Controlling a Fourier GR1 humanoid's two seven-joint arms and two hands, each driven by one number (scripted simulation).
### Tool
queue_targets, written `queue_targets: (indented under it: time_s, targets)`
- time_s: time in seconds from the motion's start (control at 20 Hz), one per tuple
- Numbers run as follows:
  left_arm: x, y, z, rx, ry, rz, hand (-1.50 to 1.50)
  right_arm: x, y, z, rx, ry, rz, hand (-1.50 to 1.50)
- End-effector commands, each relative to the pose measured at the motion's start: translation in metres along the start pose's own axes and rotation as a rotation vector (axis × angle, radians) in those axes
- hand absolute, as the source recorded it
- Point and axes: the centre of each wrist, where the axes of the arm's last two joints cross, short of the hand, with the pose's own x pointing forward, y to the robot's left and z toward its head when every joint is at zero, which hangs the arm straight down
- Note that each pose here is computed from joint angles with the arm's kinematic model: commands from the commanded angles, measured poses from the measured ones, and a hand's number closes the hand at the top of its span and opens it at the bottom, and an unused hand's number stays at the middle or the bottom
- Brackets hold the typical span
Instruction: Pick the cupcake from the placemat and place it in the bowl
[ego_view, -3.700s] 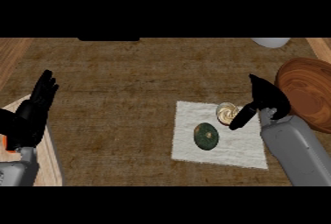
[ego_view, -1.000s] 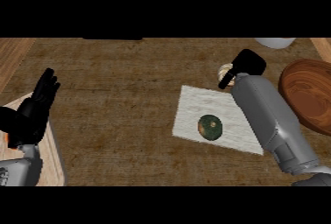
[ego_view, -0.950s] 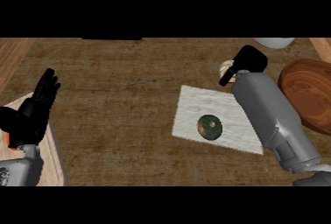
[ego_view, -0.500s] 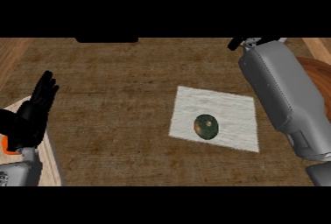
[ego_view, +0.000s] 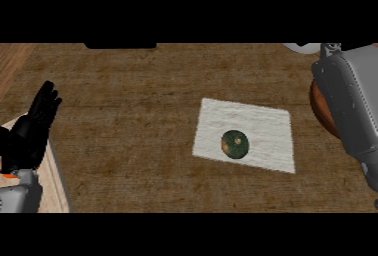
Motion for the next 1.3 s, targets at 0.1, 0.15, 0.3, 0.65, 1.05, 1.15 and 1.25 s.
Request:
queue_targets:
  time_s: [0.1,0.15,0.3,0.65,1.05,1.15,1.25]
  targets:
    - [-0.008,-0.002,-0.005,-0.004,0.0,-0.004,0.0,-0.047,-0.001,-0.033,0.009,0.114,-0.09,1.5]
    - [0.0,-0.013,-0.009,-0.01,-0.011,0.01,0.0,-0.062,-0.007,-0.047,-0.025,0.122,-0.084,1.5]
    - [-0.002,-0.008,0.011,-0.018,-0.006,0.014,0.0,-0.083,0.014,-0.04,-0.009,0.135,-0.108,1.5]
    - [0.017,-0.011,-0.006,-0.012,-0.018,0.013,0.0,-0.185,0.055,-0.065,-0.014,0.147,-0.116,1.5]
    - [0.001,0.001,0.006,-0.03,-0.028,0.028,0.0,-0.218,0.052,-0.11,0.243,0.408,-0.033,1.5]
    - [0.009,-0.011,-0.016,-0.019,-0.025,-0.005,0.0,-0.235,0.064,-0.104,0.266,0.381,-0.067,-1.5]
    - [-0.009,-0.018,0.004,-0.036,-0.014,0.016,0.0,-0.259,0.067,-0.105,0.336,0.334,-0.044,-1.5]
